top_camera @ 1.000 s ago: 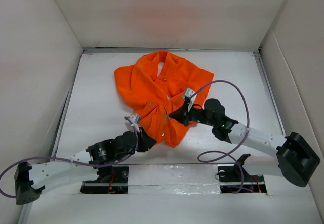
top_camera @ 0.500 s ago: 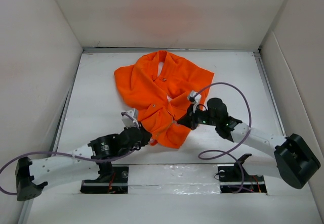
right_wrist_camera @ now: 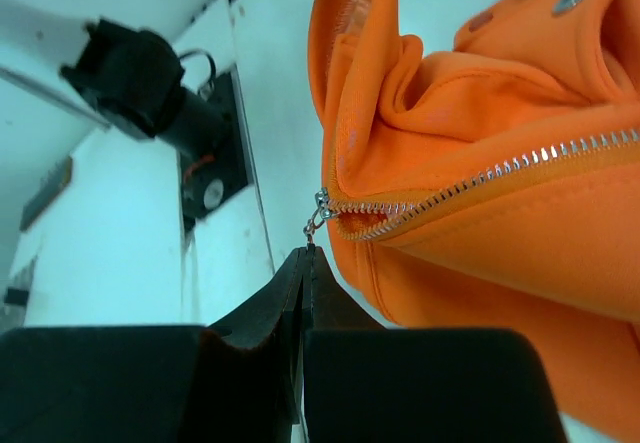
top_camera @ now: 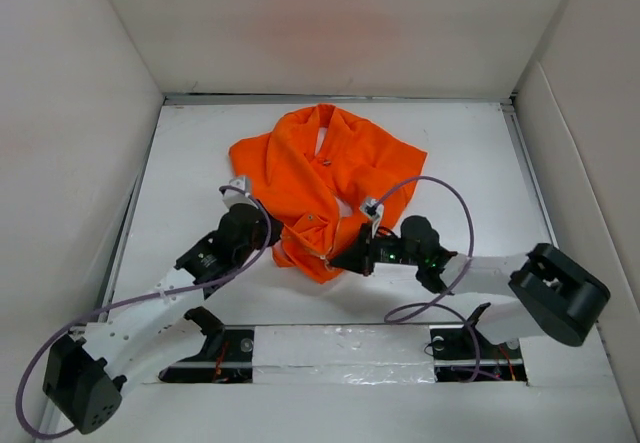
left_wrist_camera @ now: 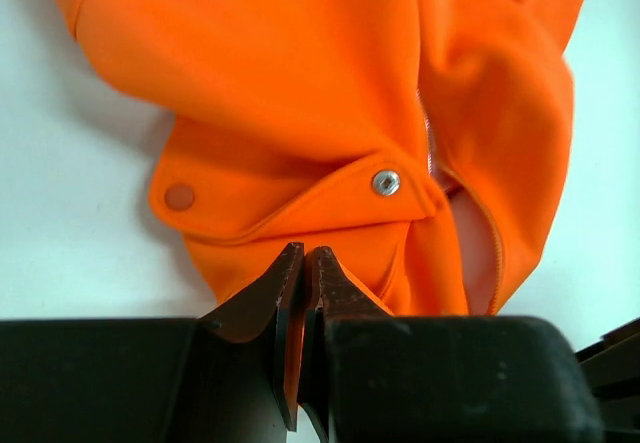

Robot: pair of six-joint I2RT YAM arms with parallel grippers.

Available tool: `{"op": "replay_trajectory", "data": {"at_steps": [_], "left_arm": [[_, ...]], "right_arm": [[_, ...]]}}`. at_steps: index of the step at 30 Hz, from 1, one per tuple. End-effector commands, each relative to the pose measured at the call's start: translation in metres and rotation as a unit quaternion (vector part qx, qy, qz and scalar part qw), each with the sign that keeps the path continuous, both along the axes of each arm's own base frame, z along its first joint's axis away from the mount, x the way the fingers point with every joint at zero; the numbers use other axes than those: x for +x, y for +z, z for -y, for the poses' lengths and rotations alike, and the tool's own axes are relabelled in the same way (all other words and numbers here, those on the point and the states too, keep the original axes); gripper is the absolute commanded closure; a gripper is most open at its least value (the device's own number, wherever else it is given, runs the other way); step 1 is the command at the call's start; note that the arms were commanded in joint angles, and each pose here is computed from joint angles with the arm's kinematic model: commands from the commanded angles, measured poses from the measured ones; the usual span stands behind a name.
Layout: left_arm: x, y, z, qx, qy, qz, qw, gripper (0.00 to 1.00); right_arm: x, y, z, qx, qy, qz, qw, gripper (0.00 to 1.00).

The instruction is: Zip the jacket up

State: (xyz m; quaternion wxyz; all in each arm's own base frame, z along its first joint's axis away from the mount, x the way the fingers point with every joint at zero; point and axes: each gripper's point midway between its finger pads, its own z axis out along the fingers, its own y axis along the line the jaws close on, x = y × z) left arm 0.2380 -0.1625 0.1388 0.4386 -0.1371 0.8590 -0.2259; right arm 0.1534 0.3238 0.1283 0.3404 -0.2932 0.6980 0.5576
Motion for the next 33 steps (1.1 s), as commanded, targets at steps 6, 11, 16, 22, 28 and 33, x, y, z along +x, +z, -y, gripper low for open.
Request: {"op": "replay_trajectory", "data": {"at_steps": [6,11,16,22,28,33], "left_arm": [[0.098,0.199,-0.017,-0.097,0.044,0.252,0.962,1.00],[0.147,0.301,0.026,-0.100,-0.019,0.303,0.948,1.00],[0.125,0.293,0.027,-0.088,-0.014,0.292,0.952,1.00],[0.052,0.116,-0.021,-0.091,0.042,0.158,0.982,1.00],[-0.021,0.051,-0.016,-0.132,-0.034,0.077,0.988,0.77],[-0.055,0.004,0.001,-0.145,-0.075,0.004,0.987,0.75]], "right_arm": [[-0.002,0.122,-0.052,0.243,0.063,-0.023,0.968,1.00],[0.038,0.195,-0.067,0.193,-0.002,0.105,0.976,1.00],[0.046,0.205,-0.045,0.143,-0.066,0.122,0.980,1.00],[0.006,0.106,-0.048,0.095,-0.038,0.035,0.994,1.00],[0.005,0.052,-0.054,0.066,-0.024,0.015,0.997,1.00],[-0.006,0.025,-0.055,-0.037,0.018,0.078,0.996,1.00]]}}
